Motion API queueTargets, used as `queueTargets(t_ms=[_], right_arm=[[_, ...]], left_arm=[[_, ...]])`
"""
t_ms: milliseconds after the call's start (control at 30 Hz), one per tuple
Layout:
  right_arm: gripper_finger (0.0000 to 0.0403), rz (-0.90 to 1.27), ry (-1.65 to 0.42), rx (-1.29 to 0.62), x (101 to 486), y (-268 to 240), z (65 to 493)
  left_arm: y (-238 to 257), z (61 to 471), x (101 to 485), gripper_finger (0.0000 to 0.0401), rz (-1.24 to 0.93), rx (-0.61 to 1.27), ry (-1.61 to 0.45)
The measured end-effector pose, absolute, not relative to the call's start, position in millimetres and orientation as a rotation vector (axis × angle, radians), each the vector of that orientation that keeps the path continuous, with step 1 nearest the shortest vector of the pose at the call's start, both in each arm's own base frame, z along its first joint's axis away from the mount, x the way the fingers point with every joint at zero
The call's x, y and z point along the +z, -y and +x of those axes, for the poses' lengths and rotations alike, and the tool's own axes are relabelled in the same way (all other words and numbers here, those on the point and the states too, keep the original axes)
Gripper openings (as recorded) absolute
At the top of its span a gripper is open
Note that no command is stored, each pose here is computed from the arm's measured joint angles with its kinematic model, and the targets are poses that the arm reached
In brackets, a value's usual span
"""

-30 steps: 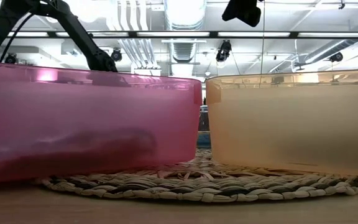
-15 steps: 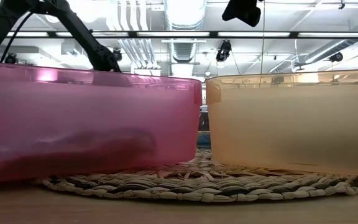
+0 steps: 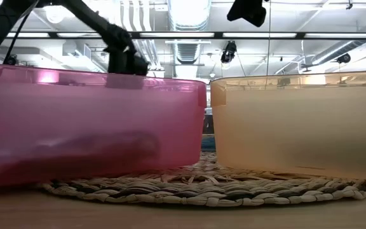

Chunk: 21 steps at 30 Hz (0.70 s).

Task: Pick and place Granola Bars by type
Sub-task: Put the orange granola bar into the transparent bin

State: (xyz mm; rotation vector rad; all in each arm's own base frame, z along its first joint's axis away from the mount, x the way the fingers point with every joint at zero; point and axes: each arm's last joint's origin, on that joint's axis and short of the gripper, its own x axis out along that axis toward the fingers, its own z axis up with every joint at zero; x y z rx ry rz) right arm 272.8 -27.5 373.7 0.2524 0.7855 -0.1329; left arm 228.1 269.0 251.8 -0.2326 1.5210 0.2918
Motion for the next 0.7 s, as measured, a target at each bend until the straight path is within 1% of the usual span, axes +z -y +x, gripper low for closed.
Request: queueTargets(t_ms=[233,433,567,700], right_arm=[[0.0013,0.241,-0.777,-0.127,377.8,26.8,266.7],[0.0013,0.24,-0.769,-0.126,385.8,25.3,252.5],[0.0013,0.241,-0.766,-0.126,391.7,24.0,239.9],[0.0013,0.241,-0.774,-0.127,396.2,22.4,227.2]], left_arm=[[-239.4,275.6,305.1,0.0066,-0.268,0.236,-1.286],[-194.8,313.4,347.2,0.0066,-0.26,0.142,-1.125],[-160.0,332.5,369.0,0.0066,-0.24,0.082,-1.055],[-129.8,346.6,381.2,0.0066,-0.197,0.02,-1.005]])
